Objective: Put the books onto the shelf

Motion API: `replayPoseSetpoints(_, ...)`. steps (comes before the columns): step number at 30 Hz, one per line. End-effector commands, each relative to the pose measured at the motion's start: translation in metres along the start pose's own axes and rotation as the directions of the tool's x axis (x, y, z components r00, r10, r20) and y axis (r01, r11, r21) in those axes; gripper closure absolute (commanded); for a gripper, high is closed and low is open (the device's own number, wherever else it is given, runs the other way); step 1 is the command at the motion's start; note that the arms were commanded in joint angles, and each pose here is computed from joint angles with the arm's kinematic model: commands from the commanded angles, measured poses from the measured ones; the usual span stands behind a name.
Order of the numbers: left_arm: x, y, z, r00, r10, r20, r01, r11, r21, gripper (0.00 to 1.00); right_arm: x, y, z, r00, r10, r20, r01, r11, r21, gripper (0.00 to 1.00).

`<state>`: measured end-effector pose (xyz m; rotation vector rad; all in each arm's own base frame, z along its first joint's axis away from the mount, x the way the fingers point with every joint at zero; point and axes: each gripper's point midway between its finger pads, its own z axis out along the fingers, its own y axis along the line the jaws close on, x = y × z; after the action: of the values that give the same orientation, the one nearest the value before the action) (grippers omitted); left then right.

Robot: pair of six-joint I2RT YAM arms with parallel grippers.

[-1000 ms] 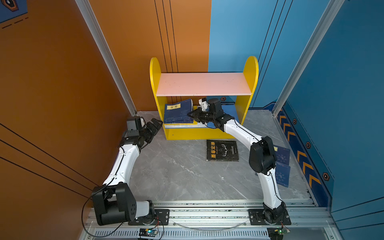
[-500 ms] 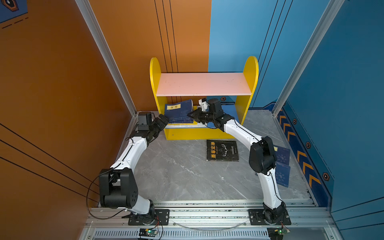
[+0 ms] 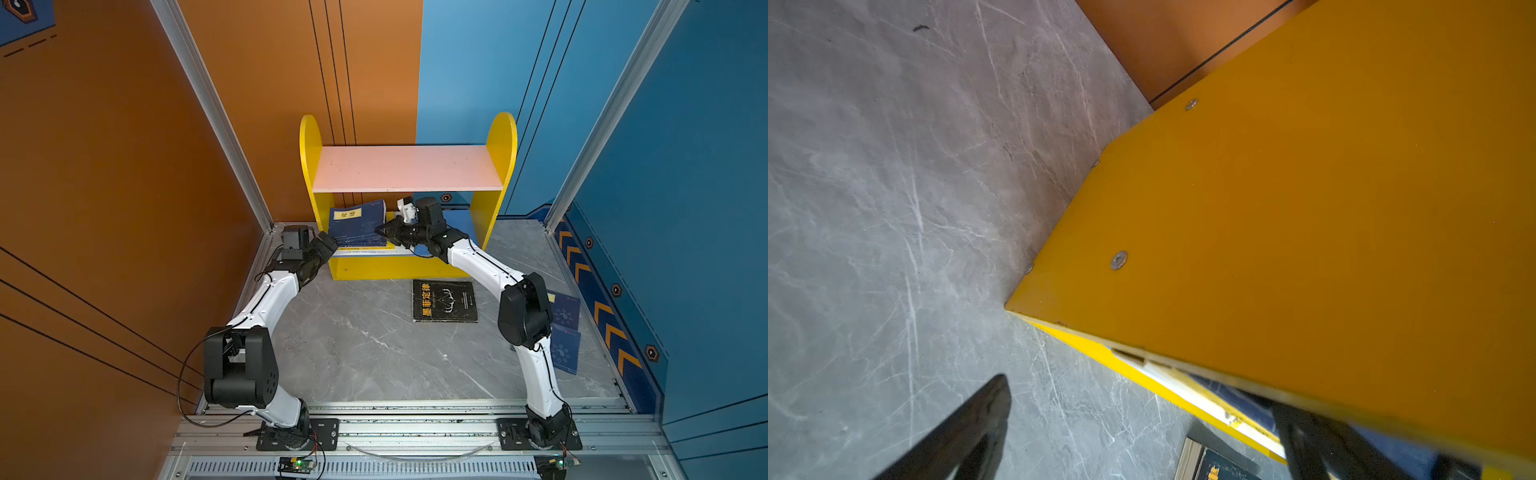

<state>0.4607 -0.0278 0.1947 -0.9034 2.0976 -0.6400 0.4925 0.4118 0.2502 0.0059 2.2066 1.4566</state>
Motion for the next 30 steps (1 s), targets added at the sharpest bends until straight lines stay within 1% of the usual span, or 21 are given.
replayPoseSetpoints(1,0.007,0.016,0.004,1.000,-0.005,-0.024,0.003,0.997,-0.080,0.02,0.015,-0.011,0.005,0.999,-0.021,-0.040,0.024,0.997,0.075,0.88)
replayPoseSetpoints(2,0.008,0.017,0.004,1.000,-0.008,-0.028,0.005,0.996,-0.083,0.02,0.013,-0.010,0.004,0.999,-0.032,-0.037,0.035,0.996,0.085,0.87)
replayPoseSetpoints(3,0.009,0.017,0.005,0.999,-0.009,-0.031,0.006,0.996,-0.084,0.02,0.012,-0.011,0.002,0.999,-0.040,-0.032,0.043,0.994,0.102,0.83)
replayPoseSetpoints(7,0.009,0.018,0.004,0.999,-0.015,-0.034,0.012,0.996,-0.084,0.02,0.003,-0.017,-0.008,0.999,-0.046,-0.010,0.047,0.986,0.157,0.77)
replayPoseSetpoints(10,0.009,0.018,0.004,0.999,-0.023,-0.035,0.020,0.996,-0.083,0.02,-0.002,-0.025,-0.013,0.999,-0.036,0.002,0.035,0.982,0.186,0.74)
replayPoseSetpoints(13,0.008,0.017,0.004,0.999,-0.027,-0.033,0.024,0.997,-0.079,0.02,-0.007,-0.027,-0.015,0.999,-0.031,0.007,0.029,0.981,0.191,0.75)
replayPoseSetpoints(20,0.008,0.013,0.005,0.998,-0.038,-0.042,0.036,0.998,-0.057,0.02,-0.013,-0.022,-0.012,0.999,-0.039,0.001,0.038,0.982,0.188,0.81)
replayPoseSetpoints(30,0.009,0.014,0.001,0.998,-0.048,-0.043,0.046,0.998,-0.052,0.02,-0.005,-0.030,-0.010,0.999,-0.031,-0.015,0.033,0.975,0.219,0.85)
